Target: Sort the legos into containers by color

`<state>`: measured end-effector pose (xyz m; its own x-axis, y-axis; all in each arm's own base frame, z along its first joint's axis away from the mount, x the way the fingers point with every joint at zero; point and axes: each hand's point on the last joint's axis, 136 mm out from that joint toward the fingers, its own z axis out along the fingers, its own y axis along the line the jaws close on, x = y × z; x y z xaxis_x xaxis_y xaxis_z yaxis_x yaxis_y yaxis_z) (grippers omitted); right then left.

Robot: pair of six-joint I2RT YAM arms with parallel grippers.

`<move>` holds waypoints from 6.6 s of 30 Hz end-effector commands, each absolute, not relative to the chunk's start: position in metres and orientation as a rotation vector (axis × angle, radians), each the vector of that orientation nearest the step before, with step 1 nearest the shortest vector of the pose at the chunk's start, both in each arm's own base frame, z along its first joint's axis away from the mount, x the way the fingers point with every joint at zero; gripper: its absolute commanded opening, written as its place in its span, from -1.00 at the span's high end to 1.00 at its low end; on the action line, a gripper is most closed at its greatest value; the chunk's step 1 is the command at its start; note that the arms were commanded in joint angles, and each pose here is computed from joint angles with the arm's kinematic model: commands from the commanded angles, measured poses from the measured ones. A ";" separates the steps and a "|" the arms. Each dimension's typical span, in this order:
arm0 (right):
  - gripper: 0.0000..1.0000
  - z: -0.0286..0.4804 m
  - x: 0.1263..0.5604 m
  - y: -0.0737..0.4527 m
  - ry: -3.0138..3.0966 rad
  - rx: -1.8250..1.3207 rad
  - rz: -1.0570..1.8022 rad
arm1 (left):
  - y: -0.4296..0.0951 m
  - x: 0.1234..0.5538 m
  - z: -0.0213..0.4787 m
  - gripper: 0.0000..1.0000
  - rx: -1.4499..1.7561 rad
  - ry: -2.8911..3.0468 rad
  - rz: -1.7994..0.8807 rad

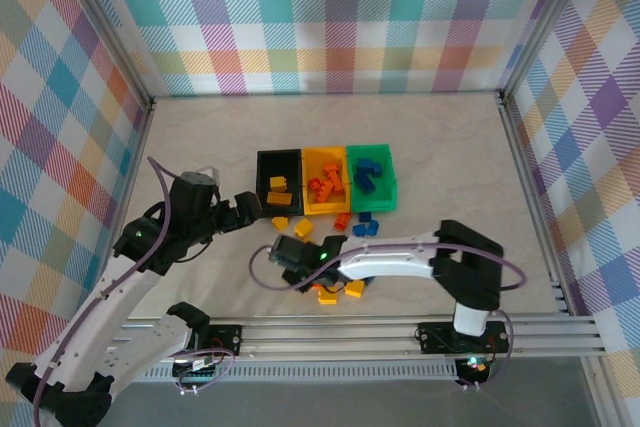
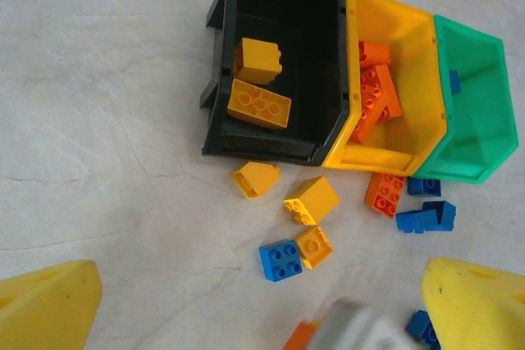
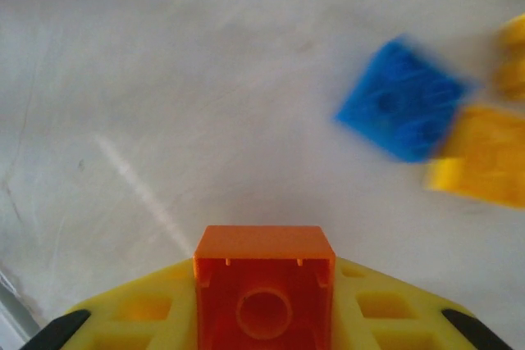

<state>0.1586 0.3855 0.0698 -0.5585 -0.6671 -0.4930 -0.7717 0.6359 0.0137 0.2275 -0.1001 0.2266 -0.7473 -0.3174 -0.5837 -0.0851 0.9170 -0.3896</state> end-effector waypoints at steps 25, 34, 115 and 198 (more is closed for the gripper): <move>-0.43 0.165 0.416 0.331 2.419 -0.311 0.368 | -0.187 0.233 0.101 -0.95 -0.008 2.678 -0.506; -0.46 0.182 0.380 0.304 2.371 -0.275 0.435 | -0.207 0.231 0.041 -0.71 0.142 2.811 -0.300; -0.43 0.073 0.280 0.194 2.566 0.186 0.555 | -0.300 0.294 0.200 -1.00 0.182 2.457 -0.572; -0.49 0.134 0.336 0.181 2.480 -0.005 0.468 | -0.295 0.088 0.042 -0.83 0.883 2.742 -0.110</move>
<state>0.3352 0.1798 0.1169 -0.8452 0.0967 -0.5256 -0.0867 0.9456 0.3135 0.0813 -0.3038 0.0473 -0.7796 0.5684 -0.2629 0.6041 0.7932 -0.0764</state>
